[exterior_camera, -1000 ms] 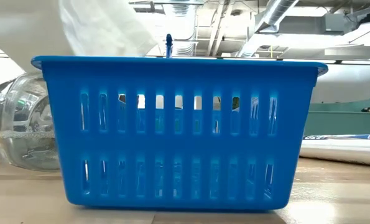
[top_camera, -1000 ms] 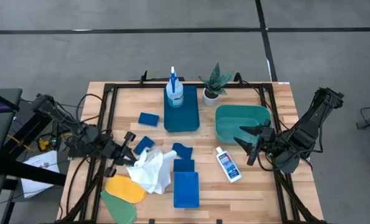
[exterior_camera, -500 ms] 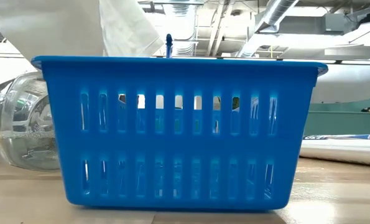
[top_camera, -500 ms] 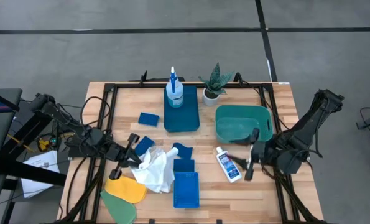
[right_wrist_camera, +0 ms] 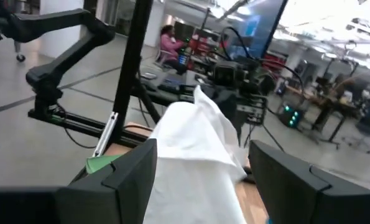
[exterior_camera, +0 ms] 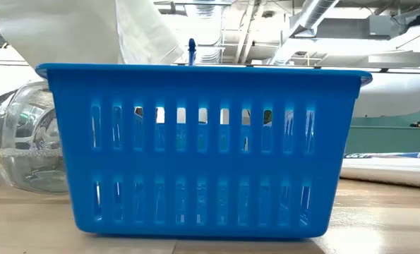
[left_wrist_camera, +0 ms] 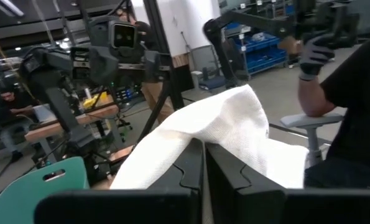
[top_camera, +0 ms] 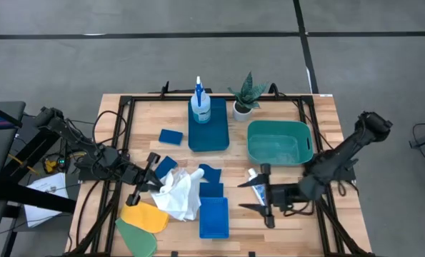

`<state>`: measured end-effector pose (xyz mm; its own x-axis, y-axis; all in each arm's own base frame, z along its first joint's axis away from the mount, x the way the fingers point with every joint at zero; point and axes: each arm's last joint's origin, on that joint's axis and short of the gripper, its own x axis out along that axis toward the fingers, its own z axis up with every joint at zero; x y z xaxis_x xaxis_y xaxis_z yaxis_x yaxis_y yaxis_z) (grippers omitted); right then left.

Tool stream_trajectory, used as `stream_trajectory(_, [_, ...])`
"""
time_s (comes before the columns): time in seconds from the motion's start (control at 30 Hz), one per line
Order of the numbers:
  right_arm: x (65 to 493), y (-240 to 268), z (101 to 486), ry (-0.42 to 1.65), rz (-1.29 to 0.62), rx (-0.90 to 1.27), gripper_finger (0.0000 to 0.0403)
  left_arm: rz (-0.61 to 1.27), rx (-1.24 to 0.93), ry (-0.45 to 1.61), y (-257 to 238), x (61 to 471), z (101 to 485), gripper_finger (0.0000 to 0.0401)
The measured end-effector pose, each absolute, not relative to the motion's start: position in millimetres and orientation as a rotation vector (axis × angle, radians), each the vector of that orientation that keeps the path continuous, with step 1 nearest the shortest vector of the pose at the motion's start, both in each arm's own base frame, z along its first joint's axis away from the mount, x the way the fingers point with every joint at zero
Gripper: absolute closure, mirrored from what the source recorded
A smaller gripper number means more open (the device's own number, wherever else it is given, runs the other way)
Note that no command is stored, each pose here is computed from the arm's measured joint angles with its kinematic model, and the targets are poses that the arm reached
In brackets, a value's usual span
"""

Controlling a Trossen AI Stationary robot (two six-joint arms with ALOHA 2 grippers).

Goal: Pick & Place Kitchen Items
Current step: Put the white microfiber towel into the green bin

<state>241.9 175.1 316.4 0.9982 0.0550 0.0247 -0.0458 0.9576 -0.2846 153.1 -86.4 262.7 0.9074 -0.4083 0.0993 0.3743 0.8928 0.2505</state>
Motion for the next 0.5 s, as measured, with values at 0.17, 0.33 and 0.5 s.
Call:
stream_trajectory(0.17, [265, 169, 304, -0.045, 0.010, -0.321, 0.0157, -0.348, 0.228, -0.142, -85, 154, 263, 0.0400])
stream_trajectory(0.33, [283, 165, 295, -0.084, 0.121, -0.333, 0.0157, -0.321, 0.219, -0.118, -87, 159, 258, 0.0400])
stream_trajectory(0.5, [300, 169, 294, -0.106, 0.164, -0.332, 0.0157, -0.255, 0.228, -0.100, -90, 170, 256, 0.0400])
